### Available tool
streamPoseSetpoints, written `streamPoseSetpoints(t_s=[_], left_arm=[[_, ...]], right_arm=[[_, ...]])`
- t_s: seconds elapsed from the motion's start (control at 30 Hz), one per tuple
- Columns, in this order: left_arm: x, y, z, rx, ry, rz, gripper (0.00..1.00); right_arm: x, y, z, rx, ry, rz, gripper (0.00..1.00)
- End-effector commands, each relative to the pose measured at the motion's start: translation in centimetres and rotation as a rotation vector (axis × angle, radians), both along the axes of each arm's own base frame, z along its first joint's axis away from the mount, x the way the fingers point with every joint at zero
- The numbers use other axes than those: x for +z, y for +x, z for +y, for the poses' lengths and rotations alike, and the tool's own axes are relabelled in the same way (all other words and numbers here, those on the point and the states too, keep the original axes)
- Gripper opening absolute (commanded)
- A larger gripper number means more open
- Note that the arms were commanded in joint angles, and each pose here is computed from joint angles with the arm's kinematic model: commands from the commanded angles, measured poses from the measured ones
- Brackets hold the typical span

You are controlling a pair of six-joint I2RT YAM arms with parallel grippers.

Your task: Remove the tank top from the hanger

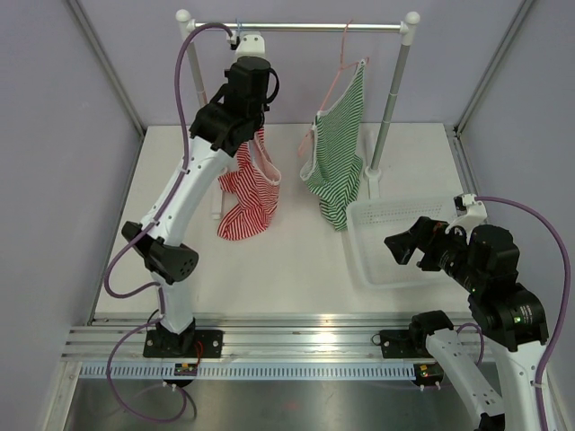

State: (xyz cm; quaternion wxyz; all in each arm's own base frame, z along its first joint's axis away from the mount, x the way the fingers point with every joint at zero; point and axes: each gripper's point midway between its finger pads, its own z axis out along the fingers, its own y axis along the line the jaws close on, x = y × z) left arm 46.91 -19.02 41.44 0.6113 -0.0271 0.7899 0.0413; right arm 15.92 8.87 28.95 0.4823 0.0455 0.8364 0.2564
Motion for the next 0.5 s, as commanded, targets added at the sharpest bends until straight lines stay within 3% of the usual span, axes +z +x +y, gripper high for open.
streamPoseSetpoints(t_s=[0.0, 0.13, 0.47], left_arm=[[7.4, -2.8, 1.8, -0.021, -0.074, -0.165, 0.0], [10.1, -4.4, 2.3, -0.076, -0.103, -0.213, 0.0], [11.0, -8.6, 2.0, -0.251, -0.184, -0.177, 0.0]], right_arm=[[0.9, 0.0, 0.5, 0.032, 0.006, -0.034, 0.99], [1.0, 0.1, 0.5, 0.031, 0.007, -0.038, 1.0], [3.4, 1.2, 2.3, 0.114, 0.058, -0.105, 1.0]])
